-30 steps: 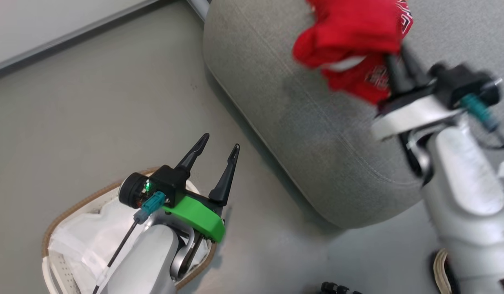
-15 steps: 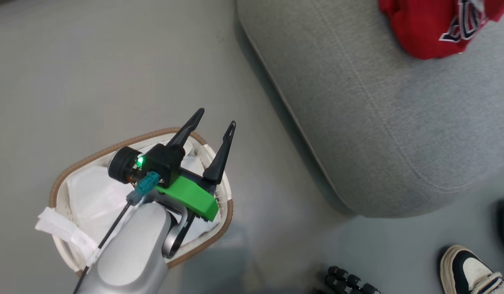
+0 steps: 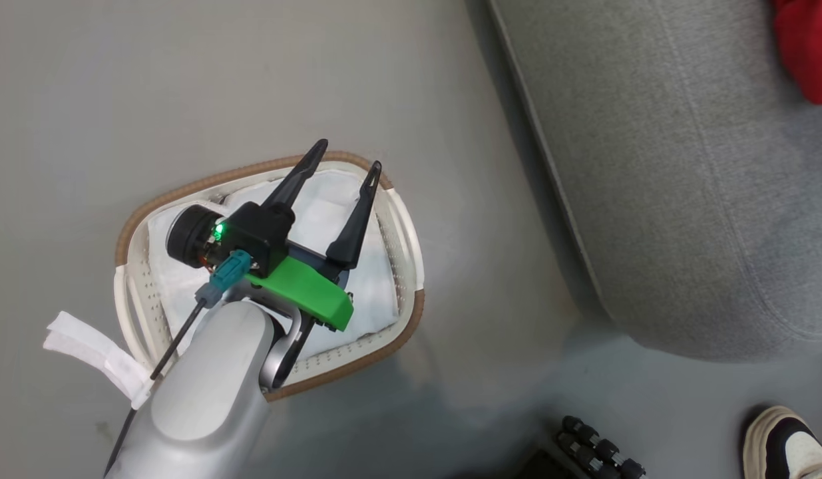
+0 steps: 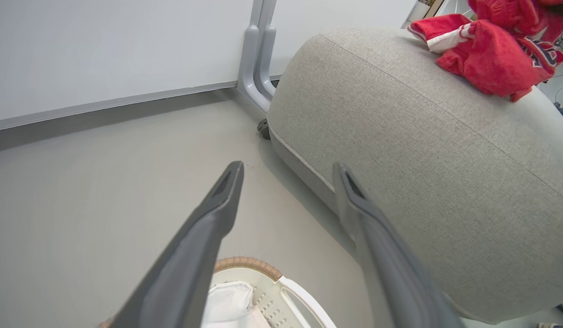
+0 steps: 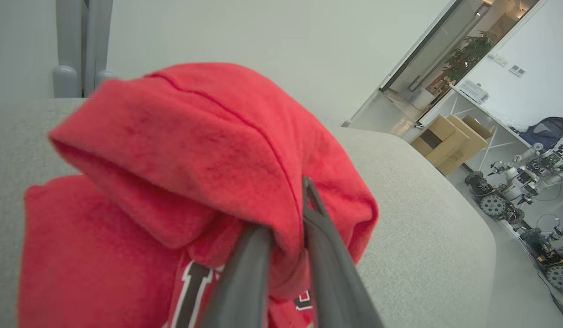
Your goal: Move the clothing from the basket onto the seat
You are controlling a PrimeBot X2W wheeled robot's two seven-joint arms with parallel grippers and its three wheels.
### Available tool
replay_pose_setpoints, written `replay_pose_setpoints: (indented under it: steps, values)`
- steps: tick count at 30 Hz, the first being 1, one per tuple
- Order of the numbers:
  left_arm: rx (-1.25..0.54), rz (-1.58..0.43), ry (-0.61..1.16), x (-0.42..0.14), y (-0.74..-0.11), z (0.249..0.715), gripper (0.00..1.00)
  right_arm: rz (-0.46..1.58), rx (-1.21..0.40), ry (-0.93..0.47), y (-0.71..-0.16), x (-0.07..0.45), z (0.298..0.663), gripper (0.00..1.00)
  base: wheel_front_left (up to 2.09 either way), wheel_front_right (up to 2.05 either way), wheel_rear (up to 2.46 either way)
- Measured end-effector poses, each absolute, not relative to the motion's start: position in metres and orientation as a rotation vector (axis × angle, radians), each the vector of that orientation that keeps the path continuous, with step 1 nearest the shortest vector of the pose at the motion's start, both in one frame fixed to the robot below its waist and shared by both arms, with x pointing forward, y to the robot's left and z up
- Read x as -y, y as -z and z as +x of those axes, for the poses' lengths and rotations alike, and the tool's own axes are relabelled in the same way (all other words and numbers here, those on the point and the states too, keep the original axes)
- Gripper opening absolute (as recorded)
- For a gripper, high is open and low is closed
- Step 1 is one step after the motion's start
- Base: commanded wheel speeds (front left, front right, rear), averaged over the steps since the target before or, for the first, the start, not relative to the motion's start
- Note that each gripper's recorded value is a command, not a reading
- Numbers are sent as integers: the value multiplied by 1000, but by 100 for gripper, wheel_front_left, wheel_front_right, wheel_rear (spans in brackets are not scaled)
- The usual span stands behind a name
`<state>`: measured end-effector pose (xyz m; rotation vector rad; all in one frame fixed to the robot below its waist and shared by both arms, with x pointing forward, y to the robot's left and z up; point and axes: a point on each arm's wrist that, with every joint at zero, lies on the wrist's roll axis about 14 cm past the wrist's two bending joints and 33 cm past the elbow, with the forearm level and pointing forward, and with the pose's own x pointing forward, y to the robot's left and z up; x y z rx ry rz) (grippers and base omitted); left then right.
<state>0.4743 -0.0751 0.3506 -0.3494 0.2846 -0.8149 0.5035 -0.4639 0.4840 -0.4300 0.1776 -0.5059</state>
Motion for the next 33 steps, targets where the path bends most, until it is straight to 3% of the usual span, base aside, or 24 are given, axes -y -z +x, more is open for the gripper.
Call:
replay_pose_setpoints:
  steps: [1,9,21,33]
  values:
    - [-291,-348,806,72,-348,475,100,-417,-186,505,-476,461,504,100,0,0,0]
    - [-294,-331,734,52,-345,485,100,-374,-167,446,-460,426,503,100,0,0,0]
    - [-232,-313,526,-10,-373,497,100,-315,-12,170,-489,326,520,100,0,0,0]
    - [-143,-247,277,-91,-408,485,100,-154,34,-33,-486,228,517,100,0,0,0]
